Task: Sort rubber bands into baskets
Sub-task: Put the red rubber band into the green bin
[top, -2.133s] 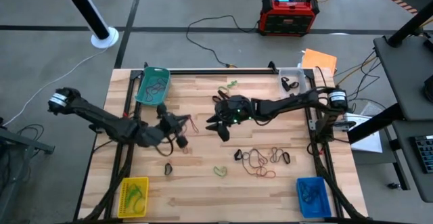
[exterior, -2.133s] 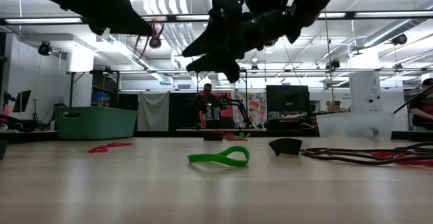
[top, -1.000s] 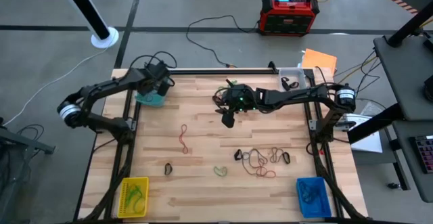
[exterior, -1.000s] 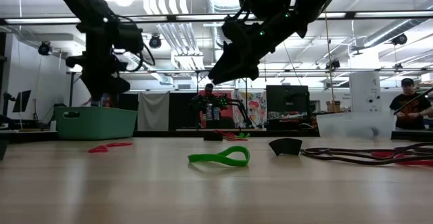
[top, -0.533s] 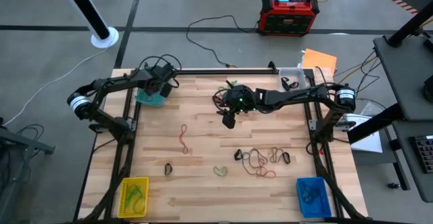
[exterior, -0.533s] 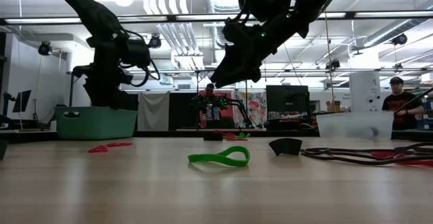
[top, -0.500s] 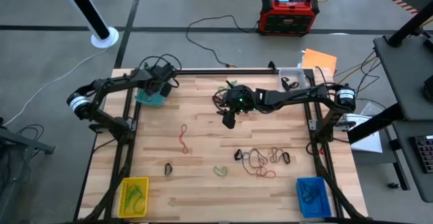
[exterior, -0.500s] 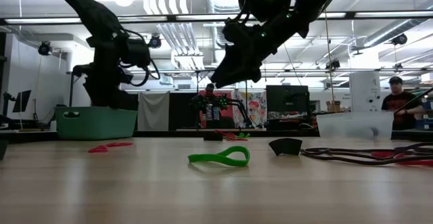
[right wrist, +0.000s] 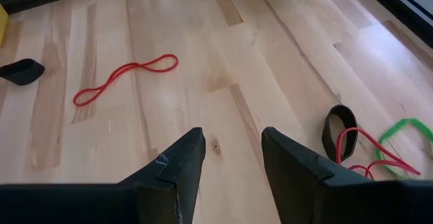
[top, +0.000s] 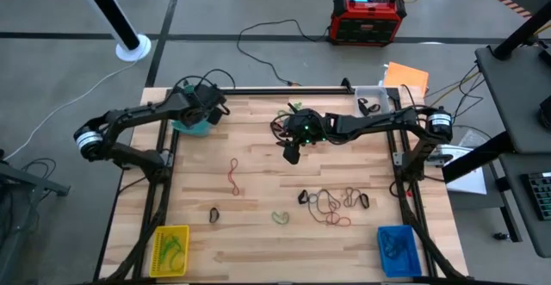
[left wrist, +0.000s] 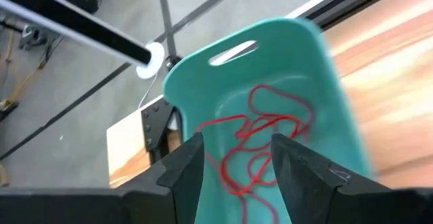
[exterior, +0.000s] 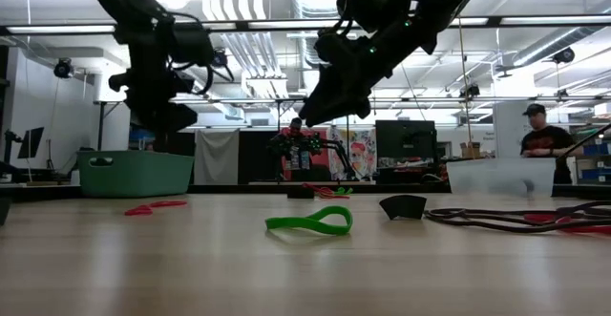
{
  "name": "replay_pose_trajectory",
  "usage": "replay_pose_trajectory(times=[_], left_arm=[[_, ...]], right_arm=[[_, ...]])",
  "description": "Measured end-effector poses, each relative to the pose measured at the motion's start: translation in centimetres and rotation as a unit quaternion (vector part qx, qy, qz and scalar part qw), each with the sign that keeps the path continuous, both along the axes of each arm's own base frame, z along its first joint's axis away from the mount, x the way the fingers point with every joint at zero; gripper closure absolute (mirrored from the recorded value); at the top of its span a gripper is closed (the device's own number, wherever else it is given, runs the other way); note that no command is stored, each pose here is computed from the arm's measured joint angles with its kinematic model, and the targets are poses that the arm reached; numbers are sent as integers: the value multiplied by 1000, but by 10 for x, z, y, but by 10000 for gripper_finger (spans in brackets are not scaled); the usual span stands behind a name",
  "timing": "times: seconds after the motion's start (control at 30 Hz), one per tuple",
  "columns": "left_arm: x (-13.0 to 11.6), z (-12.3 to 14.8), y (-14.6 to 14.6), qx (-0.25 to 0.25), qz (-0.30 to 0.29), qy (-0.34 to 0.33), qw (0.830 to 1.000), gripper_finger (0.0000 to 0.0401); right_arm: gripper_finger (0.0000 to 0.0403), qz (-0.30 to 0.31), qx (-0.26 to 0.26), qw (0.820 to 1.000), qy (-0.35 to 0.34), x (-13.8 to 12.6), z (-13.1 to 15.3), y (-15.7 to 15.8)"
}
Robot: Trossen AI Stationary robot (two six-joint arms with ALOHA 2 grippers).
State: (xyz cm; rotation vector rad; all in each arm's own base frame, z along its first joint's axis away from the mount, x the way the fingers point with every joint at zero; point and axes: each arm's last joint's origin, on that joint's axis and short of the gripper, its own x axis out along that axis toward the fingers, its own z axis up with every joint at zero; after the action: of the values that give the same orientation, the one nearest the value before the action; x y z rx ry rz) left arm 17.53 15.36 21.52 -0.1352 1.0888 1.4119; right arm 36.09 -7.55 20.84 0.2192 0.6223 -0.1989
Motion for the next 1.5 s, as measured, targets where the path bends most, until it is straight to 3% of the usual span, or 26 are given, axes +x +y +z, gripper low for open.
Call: replay_pose_trajectory(times=[0.33, 0.63, 0.83, 1.03, 1.23, 1.5], left_arm=[[12, 4, -35, -7, -37, -19, 999, 244], [27, 3, -70, -13, -105, -27, 994, 244], [33, 1, -90, -83, -157, -51, 983, 244], [38, -1, -110, -118, -208, -53, 970, 244], [42, -2, -132, -167, -267, -62, 947, 244], [51, -1, -161, -215, -243, -167, 931, 244]], right_arm=[[261, 11, 10, 999, 34, -4, -4, 10], [278, 31, 18, 996, 82, -9, -8, 27], [285, 30, 35, 990, 132, -22, -5, 34], [289, 38, 41, 985, 161, -32, 0, 43], [287, 52, 46, 980, 188, -39, 2, 57], [295, 84, 42, 974, 204, -42, 2, 79]])
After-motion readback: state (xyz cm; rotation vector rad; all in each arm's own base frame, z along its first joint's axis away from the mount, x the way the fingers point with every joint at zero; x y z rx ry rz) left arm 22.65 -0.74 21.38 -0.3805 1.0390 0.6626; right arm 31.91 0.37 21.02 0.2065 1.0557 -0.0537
